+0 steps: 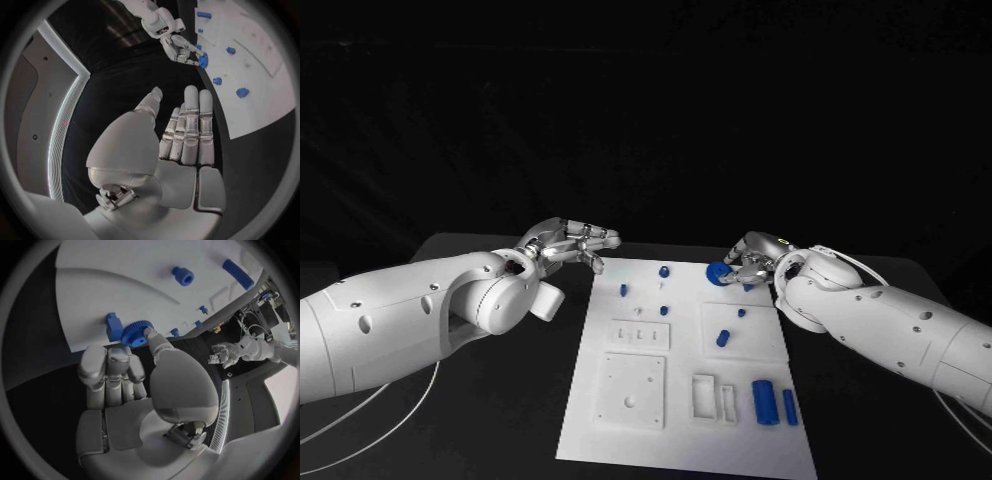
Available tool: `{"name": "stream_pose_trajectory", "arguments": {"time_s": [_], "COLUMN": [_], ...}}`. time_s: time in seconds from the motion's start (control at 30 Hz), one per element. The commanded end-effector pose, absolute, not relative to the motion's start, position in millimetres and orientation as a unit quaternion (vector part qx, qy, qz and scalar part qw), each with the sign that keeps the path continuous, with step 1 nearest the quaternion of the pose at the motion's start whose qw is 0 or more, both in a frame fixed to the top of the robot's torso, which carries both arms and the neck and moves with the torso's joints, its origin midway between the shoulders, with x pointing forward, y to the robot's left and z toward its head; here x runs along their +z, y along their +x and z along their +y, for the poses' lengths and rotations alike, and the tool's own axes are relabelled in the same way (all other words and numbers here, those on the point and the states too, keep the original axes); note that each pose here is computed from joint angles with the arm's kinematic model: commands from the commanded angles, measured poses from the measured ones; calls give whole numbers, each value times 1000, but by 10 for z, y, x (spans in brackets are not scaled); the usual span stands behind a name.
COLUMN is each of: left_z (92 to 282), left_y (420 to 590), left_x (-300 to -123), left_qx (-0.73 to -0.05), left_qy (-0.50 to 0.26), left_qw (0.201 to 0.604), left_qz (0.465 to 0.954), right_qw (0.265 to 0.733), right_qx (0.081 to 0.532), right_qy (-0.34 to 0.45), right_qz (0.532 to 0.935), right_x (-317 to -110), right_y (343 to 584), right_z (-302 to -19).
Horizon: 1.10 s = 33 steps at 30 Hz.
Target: Assemble the parts on the task board
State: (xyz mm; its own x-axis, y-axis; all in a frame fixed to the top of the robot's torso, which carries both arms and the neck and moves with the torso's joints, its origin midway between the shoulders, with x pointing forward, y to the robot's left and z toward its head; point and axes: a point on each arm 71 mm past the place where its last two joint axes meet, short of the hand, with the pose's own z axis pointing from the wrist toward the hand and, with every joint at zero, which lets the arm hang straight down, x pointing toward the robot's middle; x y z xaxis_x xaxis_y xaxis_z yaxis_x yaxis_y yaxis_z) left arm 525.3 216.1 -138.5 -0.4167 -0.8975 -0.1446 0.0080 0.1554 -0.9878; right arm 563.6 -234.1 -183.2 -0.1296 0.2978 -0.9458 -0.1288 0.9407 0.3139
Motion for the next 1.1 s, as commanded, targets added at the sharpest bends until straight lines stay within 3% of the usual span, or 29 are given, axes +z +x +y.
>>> {"name": "stream_pose_trajectory", "arguments": {"time_s": [0.03,1.1], "left_z": [2138,2135], "left_y": [5250,5254], "left_x": [-1364,-1374], "left_qx": [-556,-551], "left_qy": [-340,-344], "left_qw": [410,409], "left_qz": [638,642], "right_qw": [646,655], "right_qx": [163,163], "right_qy": [54,17], "right_qz": [743,738], "right_x": [-1873,-1835], "right_y": [5624,5569], "right_z": [-2316,-2152]}}
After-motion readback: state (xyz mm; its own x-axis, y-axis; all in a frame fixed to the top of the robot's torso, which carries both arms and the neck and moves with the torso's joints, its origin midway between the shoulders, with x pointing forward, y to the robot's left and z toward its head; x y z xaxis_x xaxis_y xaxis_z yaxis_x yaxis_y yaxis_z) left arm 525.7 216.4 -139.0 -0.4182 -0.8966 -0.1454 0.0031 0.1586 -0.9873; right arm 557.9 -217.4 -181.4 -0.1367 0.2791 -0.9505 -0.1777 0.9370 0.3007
